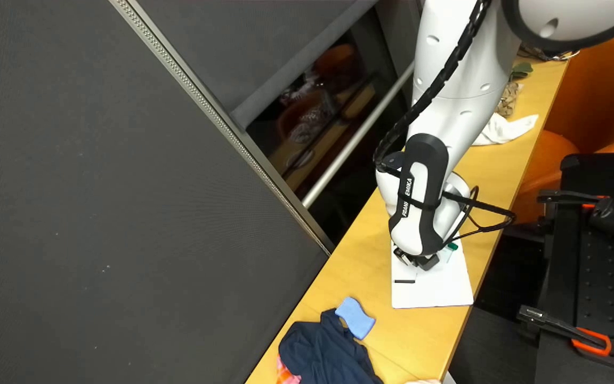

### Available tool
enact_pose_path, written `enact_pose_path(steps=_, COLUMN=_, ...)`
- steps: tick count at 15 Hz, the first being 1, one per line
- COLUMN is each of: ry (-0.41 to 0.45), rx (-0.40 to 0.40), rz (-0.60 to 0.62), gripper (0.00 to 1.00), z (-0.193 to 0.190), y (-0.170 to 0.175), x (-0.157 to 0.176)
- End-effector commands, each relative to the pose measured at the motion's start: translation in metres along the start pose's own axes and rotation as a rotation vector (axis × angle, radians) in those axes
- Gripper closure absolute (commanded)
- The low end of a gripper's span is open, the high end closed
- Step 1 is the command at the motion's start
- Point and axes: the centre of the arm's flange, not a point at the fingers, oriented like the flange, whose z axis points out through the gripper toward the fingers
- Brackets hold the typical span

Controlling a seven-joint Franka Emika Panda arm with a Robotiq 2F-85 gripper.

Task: Pick up the black eraser and wipe the white board

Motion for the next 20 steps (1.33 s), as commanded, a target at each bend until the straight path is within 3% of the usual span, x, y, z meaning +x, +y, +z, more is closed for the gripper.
enact_pose_path(steps=1, ry=-0.007, rx=-0.003, rz=-0.053, gripper=0.66, z=0.009, y=0.003, x=0.009)
enact_pose_path(steps=2, ry=-0.009, rx=-0.005, rz=-0.052, gripper=0.37, z=0.011, y=0.002, x=0.010)
enact_pose_path(steps=3, ry=-0.010, rx=-0.002, rz=-0.054, gripper=0.14, z=0.011, y=0.002, x=0.012)
enact_pose_path(steps=8, ry=-0.012, rx=-0.004, rz=-0.046, gripper=0.00, z=0.016, y=0.004, x=0.012)
enact_pose_path(steps=20, ry=-0.009, rx=-0.004, rz=-0.017, gripper=0.00, z=0.019, y=0.014, x=0.019)
